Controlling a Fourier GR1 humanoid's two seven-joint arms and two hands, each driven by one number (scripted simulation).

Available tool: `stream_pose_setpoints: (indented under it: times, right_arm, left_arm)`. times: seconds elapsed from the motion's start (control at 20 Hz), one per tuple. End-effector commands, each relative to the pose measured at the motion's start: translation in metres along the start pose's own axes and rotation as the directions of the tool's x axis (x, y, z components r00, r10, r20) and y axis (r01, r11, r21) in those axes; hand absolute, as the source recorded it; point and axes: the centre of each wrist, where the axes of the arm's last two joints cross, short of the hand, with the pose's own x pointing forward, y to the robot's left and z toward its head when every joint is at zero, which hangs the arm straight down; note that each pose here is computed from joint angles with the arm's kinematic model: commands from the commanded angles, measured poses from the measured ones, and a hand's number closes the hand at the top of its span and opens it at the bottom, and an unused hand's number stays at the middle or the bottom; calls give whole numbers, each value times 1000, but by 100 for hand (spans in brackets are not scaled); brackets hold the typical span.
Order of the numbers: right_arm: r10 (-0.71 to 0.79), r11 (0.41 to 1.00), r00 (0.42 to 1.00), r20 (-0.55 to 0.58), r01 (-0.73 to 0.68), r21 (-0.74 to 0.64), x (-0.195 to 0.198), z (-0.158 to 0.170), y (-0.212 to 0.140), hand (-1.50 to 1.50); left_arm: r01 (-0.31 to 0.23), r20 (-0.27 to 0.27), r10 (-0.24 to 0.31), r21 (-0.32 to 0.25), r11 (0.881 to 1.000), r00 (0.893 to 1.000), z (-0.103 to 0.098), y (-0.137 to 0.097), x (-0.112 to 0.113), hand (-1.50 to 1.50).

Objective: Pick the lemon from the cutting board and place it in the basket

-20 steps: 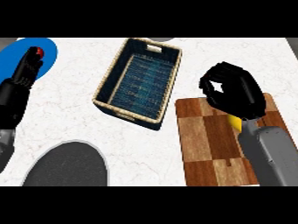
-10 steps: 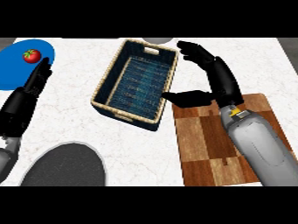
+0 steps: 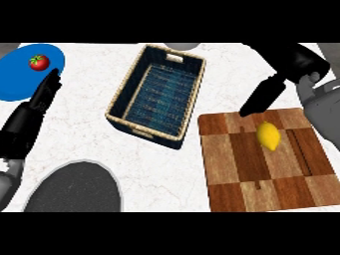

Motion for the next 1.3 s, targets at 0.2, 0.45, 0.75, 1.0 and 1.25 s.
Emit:
stream_pose_setpoints:
  times: [0.2, 0.45, 0.75, 1.0, 1.25]
  right_arm:
    - [236, 905, 970, -67, -194, 380, 15, -1, -70, -150]
    - [279, 867, 952, -125, -194, 458, -6, -13, -64, -150]
    - [275, 852, 953, -130, -179, 491, -28, -19, -50, -150]
    - [325, 819, 940, -98, -229, 526, -35, -23, -33, -150]
    - [365, 780, 922, -130, -227, 583, -55, -36, 24, -150]
  left_arm:
    - [-21, 6, 21, 3, 1000, 1000, -3, -1, 1, 0]
    - [-7, 33, 7, 12, 1000, 999, 2, -3, 9, 0]
    - [-5, 5, 5, 28, 1000, 1000, 0, -1, 11, 0]
    - [-4, 9, 4, 5, 1000, 1000, -11, 4, 8, 0]
    - [3, 26, -3, 19, 1000, 1000, 3, -1, 13, 0]
